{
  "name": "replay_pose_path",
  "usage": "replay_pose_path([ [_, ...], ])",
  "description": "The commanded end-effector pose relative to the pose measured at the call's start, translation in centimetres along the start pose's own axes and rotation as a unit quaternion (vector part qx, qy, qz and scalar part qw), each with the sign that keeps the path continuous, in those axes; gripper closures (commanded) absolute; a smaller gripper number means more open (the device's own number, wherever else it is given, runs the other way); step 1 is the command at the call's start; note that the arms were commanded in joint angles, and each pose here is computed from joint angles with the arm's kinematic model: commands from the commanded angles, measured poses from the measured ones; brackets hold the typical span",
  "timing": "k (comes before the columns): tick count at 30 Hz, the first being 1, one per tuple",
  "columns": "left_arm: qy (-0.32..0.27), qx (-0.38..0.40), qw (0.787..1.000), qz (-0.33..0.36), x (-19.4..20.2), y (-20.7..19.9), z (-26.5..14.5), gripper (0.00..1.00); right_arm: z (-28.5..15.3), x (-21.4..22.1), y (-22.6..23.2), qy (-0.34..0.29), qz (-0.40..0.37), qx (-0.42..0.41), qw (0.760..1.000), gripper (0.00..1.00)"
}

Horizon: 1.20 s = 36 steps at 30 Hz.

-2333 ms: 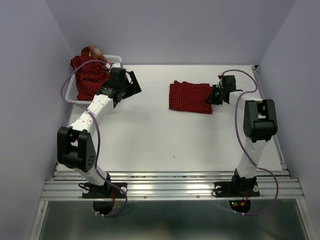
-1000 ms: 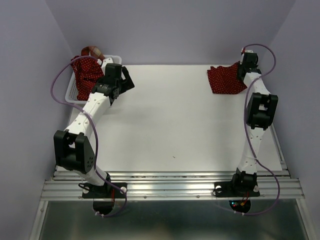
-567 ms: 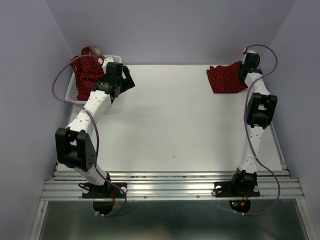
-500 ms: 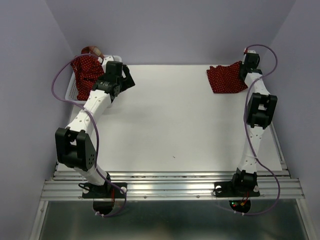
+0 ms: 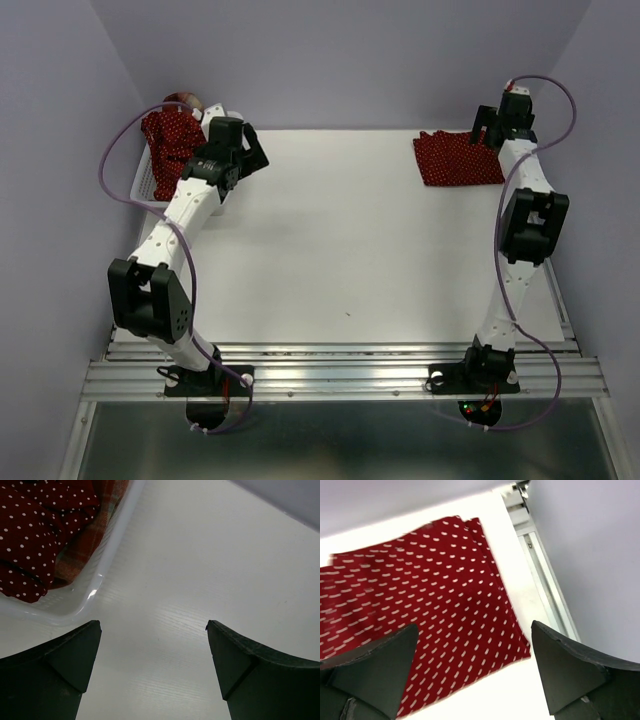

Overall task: Fold and stack the skirts
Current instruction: Neatly place the folded skirt to the corner, then grab the skirt from the pile

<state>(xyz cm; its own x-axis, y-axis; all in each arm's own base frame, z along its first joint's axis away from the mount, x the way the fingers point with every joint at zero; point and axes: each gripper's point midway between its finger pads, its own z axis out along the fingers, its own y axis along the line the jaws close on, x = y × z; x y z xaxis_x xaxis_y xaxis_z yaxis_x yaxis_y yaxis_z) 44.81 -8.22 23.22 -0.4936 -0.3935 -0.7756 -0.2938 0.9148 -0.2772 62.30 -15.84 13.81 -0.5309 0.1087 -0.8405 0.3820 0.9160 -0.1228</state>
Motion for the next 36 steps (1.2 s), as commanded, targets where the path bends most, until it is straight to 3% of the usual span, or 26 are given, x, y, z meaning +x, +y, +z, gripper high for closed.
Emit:
replay_pose_path([
  [1,-0.056,0.005,0.998,-0.016,-3.4,0.2,-3.1,0.01,-6.1,-6.4,0.7,-0.067,0.069,-0.06,0.993,0.0],
  [5,-0.074,-0.012,0.997,-0.028,-3.9,1.5,-4.1,0.01,-10.9,-5.1,2.8,-0.057,0.101,-0.145,0.983,0.0],
  [6,-0.078,-0.014,0.996,-0.03,-4.2,1.7,-4.2,0.01,-12.5,-6.9,3.2,-0.081,0.106,-0.166,0.977,0.0],
  [11,-0.099,-0.039,0.993,-0.056,-6.3,4.0,-2.9,0.01,-17.4,-3.2,6.3,-0.065,0.097,-0.243,0.963,0.0],
  [15,-0.093,-0.096,0.987,-0.092,-8.7,8.3,-0.8,0.01,-18.5,-1.2,6.4,-0.047,0.134,-0.246,0.959,0.0],
  [16,-0.058,-0.132,0.984,-0.104,-7.7,11.2,0.8,0.01,-18.3,-0.6,6.4,-0.042,0.137,-0.245,0.959,0.0],
  [18,-0.042,-0.155,0.98,-0.117,-7.6,12.9,1.7,0.01,-18.1,0.6,6.4,-0.025,0.13,-0.242,0.961,0.0],
  [25,0.01,-0.149,0.984,-0.093,-5.6,14.1,6.7,0.01,-17.0,2.5,5.2,-0.003,0.116,-0.202,0.973,0.0],
  [29,0.051,-0.219,0.97,-0.097,-2.9,16.9,8.7,0.03,-16.5,3.1,5.2,0.008,0.109,-0.198,0.974,0.0],
  [30,0.051,-0.222,0.969,-0.098,-2.9,17.2,9.0,0.12,-16.5,3.2,5.1,0.01,0.105,-0.196,0.975,0.0],
  [31,0.054,-0.222,0.969,-0.096,-2.8,17.3,9.4,0.35,-16.5,3.2,4.9,0.011,0.103,-0.192,0.976,0.0],
  [32,0.053,-0.22,0.97,-0.094,-3.0,17.2,9.5,0.52,-16.5,3.5,4.9,0.015,0.1,-0.191,0.976,0.0],
  [34,0.041,-0.215,0.971,-0.095,-4.4,16.9,9.3,1.0,-16.7,3.4,4.6,0.012,0.096,-0.186,0.978,0.0],
  [36,0.024,-0.205,0.974,-0.096,-6.0,16.3,8.6,1.0,-16.9,3.4,4.4,0.011,0.093,-0.183,0.979,0.0],
])
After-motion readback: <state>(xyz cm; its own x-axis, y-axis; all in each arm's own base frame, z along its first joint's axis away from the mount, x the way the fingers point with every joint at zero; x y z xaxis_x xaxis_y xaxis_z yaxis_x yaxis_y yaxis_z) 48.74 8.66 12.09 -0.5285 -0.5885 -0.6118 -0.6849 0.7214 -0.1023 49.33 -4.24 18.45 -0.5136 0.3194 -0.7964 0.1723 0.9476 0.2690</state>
